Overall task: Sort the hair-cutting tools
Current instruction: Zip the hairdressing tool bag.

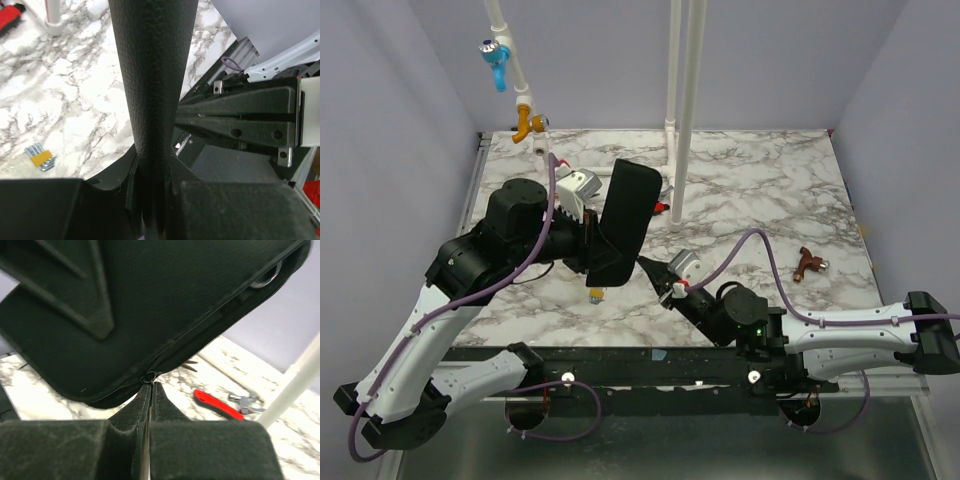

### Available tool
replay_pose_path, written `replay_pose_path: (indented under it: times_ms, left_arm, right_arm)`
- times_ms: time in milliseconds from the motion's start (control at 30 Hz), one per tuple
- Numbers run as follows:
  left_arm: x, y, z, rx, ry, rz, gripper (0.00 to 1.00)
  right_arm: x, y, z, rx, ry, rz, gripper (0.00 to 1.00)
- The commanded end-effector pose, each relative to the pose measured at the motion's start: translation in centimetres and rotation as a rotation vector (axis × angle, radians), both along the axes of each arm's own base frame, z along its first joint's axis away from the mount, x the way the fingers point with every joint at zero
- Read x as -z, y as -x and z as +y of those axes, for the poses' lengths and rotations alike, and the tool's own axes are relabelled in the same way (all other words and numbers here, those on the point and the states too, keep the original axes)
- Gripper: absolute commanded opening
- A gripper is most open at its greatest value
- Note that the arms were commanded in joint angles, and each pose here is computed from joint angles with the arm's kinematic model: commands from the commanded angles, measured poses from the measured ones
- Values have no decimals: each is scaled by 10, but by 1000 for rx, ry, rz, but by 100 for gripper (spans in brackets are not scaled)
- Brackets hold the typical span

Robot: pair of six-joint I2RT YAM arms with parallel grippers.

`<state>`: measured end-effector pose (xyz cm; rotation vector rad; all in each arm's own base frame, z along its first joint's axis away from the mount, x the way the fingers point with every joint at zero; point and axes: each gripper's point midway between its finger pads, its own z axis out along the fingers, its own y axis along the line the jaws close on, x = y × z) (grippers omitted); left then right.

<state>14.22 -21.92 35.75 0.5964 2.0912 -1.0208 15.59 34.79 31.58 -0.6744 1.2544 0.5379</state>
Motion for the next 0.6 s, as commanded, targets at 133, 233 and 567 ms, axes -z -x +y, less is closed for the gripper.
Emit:
replay_pose_path:
  times_ms: [133, 233, 567]
  left_arm:
    - [12, 31, -6, 121, 85, 32, 0]
    - [23, 36, -6, 134, 85, 47, 0]
    - [56, 58, 4, 190, 72, 62, 0]
  right_arm:
    - [-27, -27, -33, 227, 9, -114, 1]
    - [-36, -30, -36, 261, 21, -149, 1]
    - [-56, -36, -54, 348, 100, -245, 1]
